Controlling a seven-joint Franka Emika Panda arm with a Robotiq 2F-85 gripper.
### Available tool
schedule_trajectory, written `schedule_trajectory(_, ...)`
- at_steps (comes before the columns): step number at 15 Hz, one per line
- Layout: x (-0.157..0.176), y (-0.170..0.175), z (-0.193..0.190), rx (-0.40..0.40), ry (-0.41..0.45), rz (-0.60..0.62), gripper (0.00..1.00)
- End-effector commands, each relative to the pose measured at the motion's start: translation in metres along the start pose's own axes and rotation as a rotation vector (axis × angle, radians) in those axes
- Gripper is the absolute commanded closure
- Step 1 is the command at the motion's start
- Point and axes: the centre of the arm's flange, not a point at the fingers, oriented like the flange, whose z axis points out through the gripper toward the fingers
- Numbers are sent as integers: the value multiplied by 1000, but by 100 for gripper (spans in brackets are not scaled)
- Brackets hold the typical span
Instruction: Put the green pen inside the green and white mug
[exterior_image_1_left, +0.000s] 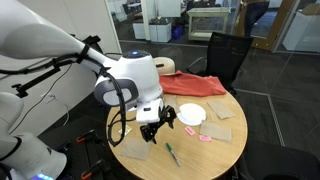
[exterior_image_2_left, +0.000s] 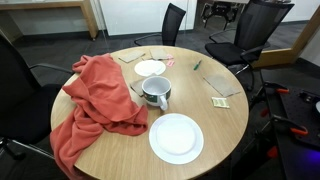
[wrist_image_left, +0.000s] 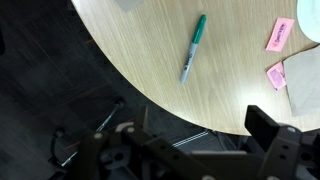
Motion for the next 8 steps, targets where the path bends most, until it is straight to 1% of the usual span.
schedule_trajectory(1, 0, 0, 0, 1, 0, 0, 0)
schedule_trajectory(2, 3, -5, 2, -4, -5, 16, 0)
schedule_trajectory(3, 7, -14, 10, -12, -32, 20, 0)
schedule_trajectory(8, 11, -48, 55, -69, -89, 74, 0)
